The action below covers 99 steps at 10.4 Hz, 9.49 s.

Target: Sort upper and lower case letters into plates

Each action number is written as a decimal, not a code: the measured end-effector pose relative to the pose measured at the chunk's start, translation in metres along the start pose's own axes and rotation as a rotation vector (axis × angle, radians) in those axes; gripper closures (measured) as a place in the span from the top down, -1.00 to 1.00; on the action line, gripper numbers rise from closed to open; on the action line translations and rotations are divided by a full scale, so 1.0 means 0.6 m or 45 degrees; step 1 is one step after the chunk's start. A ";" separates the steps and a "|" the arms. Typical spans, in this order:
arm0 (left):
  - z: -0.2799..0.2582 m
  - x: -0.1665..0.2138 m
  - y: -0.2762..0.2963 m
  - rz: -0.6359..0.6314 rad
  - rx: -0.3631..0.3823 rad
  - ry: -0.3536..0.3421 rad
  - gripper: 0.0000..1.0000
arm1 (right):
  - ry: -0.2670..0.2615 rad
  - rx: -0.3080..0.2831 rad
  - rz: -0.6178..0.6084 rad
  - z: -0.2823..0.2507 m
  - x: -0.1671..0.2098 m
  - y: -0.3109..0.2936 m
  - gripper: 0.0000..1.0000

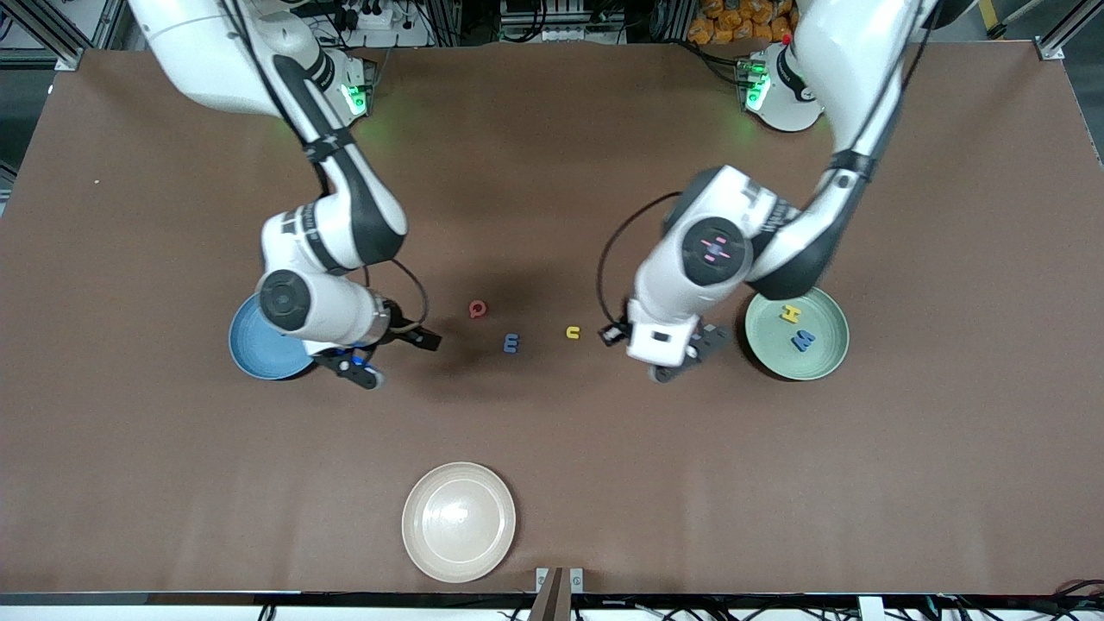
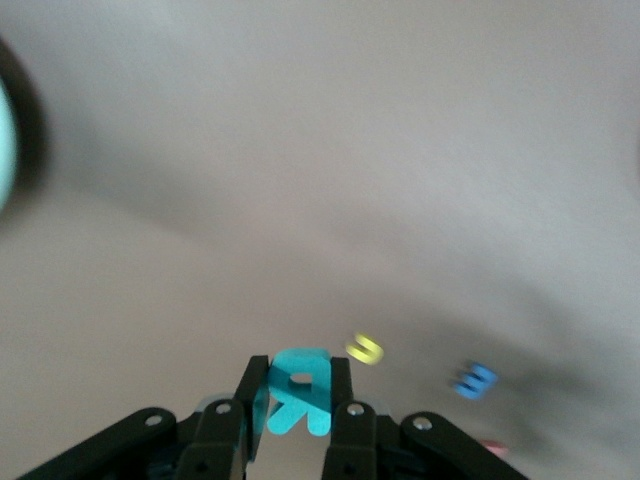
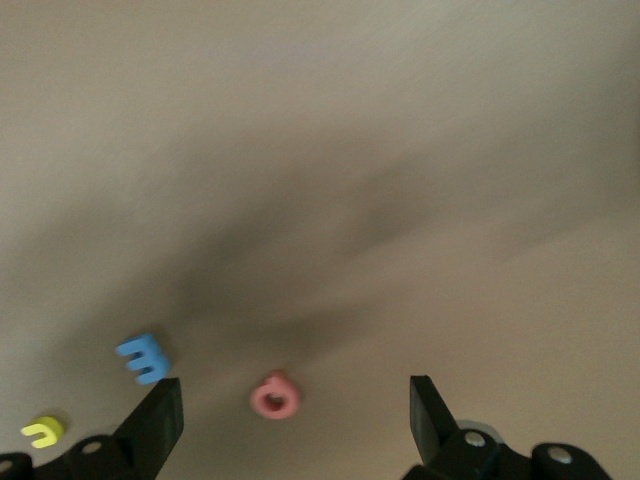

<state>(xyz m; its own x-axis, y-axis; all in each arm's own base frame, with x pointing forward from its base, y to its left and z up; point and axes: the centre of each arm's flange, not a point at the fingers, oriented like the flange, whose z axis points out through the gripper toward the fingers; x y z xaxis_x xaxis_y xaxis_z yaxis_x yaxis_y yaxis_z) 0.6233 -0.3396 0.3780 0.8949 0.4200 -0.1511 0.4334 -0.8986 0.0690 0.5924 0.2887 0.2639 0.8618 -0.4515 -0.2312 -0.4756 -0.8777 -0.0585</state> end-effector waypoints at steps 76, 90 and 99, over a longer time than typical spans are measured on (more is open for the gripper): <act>0.455 -0.426 0.282 1.868 -0.179 0.500 0.37 | -0.152 -0.009 -0.237 -0.184 0.249 0.382 1.00; 0.342 -0.394 0.294 1.613 -0.088 0.430 -0.27 | -0.135 -0.002 -0.246 -0.207 0.245 0.376 1.00; -0.083 0.059 -0.102 0.889 0.250 0.056 -0.27 | -0.114 -0.025 -0.180 -0.200 0.201 0.289 1.00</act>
<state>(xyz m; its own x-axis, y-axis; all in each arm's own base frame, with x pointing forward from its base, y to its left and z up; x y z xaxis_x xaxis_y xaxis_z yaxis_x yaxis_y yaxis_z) 0.6338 -0.2633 0.4175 0.9610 -0.2593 -0.0965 -0.2644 -0.9634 -0.0441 0.6351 0.0630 0.3426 0.9002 -0.3081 -0.3076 -0.3464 -0.9349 -0.0777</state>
